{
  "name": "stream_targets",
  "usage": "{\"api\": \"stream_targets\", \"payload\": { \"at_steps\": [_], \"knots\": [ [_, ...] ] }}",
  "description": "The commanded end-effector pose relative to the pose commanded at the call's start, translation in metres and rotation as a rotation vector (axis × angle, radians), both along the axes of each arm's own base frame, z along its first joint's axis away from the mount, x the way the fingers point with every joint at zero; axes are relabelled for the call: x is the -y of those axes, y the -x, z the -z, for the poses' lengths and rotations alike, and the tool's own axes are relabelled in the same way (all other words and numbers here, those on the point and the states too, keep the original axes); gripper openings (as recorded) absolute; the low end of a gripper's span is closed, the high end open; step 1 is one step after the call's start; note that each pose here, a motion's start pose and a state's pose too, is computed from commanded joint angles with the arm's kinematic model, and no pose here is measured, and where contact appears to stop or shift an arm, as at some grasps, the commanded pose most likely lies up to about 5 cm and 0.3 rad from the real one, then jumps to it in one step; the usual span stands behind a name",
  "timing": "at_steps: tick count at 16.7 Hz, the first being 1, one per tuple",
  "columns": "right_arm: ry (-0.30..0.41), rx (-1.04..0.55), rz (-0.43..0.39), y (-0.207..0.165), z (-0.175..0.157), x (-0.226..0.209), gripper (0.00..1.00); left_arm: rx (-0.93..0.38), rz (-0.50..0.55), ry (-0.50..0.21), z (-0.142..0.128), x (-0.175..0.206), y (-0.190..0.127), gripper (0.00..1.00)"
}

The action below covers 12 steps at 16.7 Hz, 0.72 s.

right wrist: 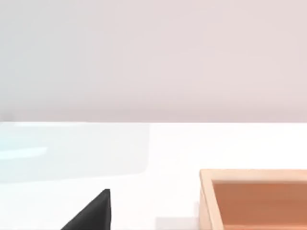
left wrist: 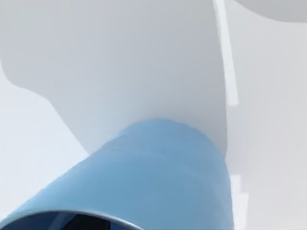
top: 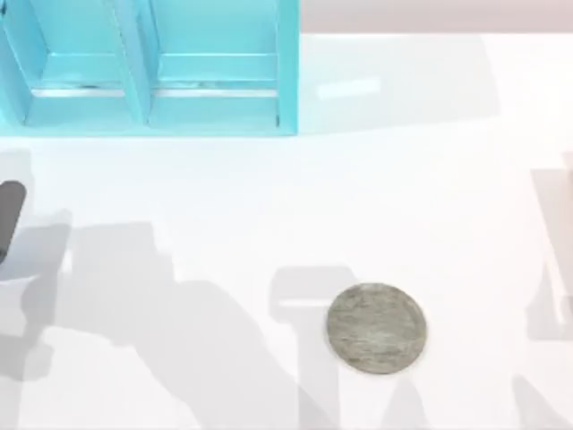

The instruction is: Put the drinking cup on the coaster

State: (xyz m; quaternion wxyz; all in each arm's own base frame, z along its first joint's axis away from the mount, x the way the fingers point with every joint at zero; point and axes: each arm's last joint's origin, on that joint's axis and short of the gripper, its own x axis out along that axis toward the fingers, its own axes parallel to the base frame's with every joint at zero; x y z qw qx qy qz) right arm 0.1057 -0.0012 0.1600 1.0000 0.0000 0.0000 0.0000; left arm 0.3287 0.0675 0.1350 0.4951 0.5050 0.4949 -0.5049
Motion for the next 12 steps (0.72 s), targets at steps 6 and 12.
{"api": "stream_targets", "payload": {
  "at_steps": [6, 12],
  "knots": [
    [0.000, 0.000, 0.000, 0.0000, 0.0000, 0.0000, 1.00, 0.000, 0.000, 0.000, 0.0000, 0.0000, 0.0000, 0.62],
    [0.000, 0.000, 0.000, 0.0000, 0.0000, 0.0000, 1.00, 0.000, 0.000, 0.000, 0.0000, 0.0000, 0.0000, 0.17]
  ]
}}
